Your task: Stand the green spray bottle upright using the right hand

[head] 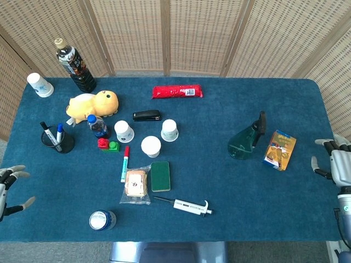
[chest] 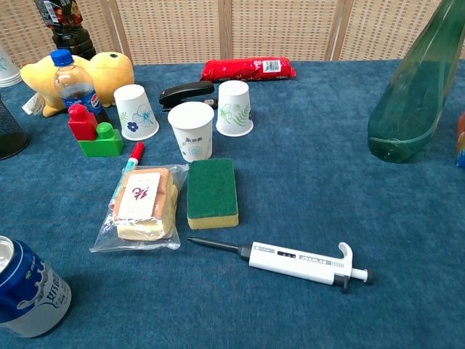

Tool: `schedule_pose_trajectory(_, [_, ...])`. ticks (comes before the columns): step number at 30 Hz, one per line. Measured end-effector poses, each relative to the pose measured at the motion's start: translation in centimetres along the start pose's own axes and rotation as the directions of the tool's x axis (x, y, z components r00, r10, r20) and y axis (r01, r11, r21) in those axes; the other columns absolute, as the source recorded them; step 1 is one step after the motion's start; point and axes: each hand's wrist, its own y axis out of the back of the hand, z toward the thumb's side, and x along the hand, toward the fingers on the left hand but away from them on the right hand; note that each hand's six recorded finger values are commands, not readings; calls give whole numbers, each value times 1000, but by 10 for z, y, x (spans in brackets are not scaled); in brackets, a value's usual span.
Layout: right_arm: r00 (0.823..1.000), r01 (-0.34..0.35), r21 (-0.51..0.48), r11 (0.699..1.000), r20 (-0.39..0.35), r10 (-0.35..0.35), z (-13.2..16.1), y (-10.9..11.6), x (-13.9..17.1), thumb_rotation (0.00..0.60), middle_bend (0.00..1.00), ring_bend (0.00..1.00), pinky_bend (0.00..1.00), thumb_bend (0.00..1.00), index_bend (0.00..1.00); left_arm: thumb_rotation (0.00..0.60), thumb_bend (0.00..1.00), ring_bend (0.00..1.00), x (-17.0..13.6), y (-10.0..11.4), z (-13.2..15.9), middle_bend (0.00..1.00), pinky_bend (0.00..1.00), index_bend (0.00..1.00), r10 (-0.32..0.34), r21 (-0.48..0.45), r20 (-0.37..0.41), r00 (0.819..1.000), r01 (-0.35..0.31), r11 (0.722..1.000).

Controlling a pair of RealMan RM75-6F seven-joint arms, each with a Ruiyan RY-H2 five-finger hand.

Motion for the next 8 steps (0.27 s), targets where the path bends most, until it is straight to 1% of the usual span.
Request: schedule_pose_trajectory(8, [1000,-1,-7,1000,7,1,-1,-2,2,481,297,106,144,529,266,600,151,244,3,-5,4,276,196,363,-12,-1,8,1000,12,1000])
